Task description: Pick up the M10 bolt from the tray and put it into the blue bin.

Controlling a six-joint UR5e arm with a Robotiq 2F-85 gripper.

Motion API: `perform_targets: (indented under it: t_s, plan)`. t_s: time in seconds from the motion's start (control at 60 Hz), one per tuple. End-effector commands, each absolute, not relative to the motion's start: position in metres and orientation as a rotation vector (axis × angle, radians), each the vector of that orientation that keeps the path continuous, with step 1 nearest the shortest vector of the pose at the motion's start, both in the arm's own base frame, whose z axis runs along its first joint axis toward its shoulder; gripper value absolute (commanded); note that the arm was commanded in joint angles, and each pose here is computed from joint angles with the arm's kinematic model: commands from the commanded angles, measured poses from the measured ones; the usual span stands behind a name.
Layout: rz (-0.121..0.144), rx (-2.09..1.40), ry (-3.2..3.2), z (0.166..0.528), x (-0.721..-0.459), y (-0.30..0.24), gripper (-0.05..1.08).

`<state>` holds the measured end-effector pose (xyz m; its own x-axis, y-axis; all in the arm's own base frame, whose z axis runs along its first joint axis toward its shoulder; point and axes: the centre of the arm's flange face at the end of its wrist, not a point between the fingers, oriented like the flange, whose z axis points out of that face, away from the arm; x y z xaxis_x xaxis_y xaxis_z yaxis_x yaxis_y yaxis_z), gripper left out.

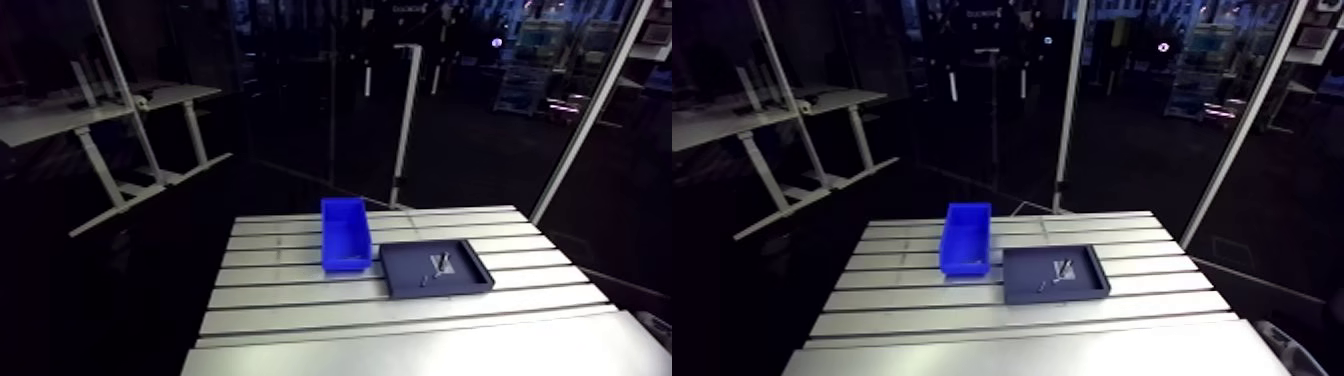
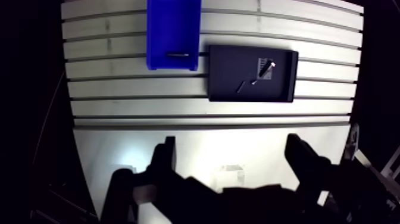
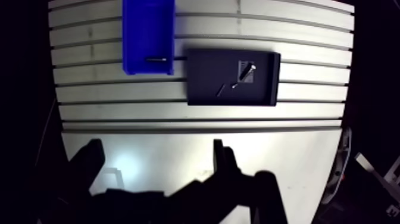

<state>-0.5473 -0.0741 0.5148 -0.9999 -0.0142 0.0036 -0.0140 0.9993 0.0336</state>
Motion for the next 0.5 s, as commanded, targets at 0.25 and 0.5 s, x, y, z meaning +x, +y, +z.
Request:
perform_targets:
  t_s: [0.25,0.5]
  plan:
    - [-0.052,-0.001,-3.139,0.5132,-0.5478,-0.0742,0.01]
    - [-0.062,-0.067,-3.138,0.5100,-0.5515,-0.0707,0.01]
